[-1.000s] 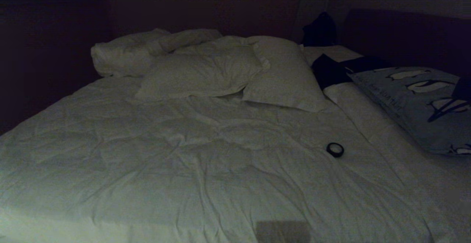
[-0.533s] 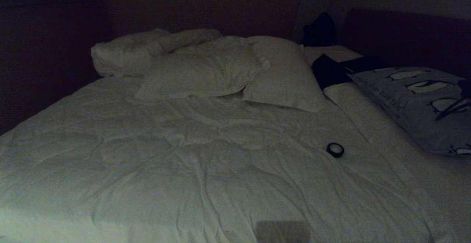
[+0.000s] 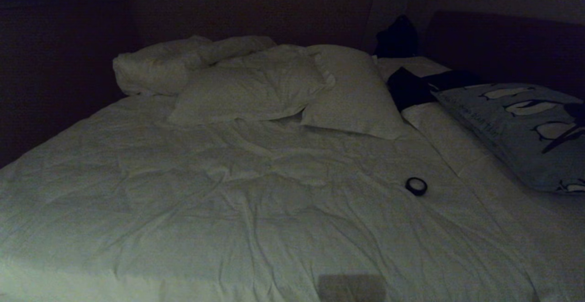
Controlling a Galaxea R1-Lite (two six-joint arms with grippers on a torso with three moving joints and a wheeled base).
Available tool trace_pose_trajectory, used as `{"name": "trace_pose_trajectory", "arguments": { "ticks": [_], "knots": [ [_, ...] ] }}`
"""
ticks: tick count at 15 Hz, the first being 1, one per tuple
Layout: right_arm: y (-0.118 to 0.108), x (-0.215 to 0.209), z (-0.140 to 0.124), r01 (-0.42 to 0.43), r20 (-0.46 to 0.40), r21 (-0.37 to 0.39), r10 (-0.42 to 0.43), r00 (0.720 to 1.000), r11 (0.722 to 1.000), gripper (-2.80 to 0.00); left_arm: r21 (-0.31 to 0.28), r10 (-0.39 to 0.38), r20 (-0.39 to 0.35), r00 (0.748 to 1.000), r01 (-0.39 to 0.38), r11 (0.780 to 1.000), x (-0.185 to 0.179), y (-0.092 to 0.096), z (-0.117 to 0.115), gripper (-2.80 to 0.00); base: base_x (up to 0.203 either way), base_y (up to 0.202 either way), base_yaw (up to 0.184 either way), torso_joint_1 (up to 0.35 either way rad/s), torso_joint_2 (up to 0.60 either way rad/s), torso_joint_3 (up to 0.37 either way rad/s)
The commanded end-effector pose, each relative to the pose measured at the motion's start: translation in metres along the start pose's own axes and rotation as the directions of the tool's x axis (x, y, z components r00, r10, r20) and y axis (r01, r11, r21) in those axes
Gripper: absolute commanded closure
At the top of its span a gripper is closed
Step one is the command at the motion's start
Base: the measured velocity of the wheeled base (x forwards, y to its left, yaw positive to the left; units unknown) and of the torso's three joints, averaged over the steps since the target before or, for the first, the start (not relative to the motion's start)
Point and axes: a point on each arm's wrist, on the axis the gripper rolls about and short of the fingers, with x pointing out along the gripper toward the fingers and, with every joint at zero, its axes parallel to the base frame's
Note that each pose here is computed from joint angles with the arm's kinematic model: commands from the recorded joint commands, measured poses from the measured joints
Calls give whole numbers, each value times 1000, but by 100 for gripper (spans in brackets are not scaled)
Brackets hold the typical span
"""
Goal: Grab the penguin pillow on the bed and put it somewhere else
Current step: Pick up the pillow
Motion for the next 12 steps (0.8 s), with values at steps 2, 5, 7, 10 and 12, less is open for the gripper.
{"name": "trace_pose_trajectory", "arguments": {
  "ticks": [2, 5, 7, 10, 12],
  "knots": [
    [-7, 13, -12, 18, -23, -1, -18, 1000, 1000, -280, 0, -1, -1, 1000, 1, 1000, 0, 0, 0, 0, 0, 0, 0, 0, 0, 0],
    [-14, 32, -28, 35, -56, 2, -35, 998, 999, -280, 0, 0, -1, 1000, 0, 1000, 0, 0, 0, 0, 0, 0, 0, 0, 0, 0],
    [-16, 43, -40, 40, -82, 2, -40, 996, 999, -280, 0, 0, -1, 1000, 0, 1000, 0, 0, 0, 0, 0, 0, 0, 0, 0, 0],
    [-17, 58, -60, 42, -120, 1, -41, 992, 999, -280, 0, 0, -1, 1000, 0, 1000, 0, 0, 0, 0, 0, 0, 0, 0, 0, 0],
    [-17, 65, -70, 36, -141, 2, -36, 989, 999, -280, 0, 0, -1, 1000, 0, 1000, 0, 0, 0, 0, 0, 0, 0, 0, 0, 0]
  ]
}}
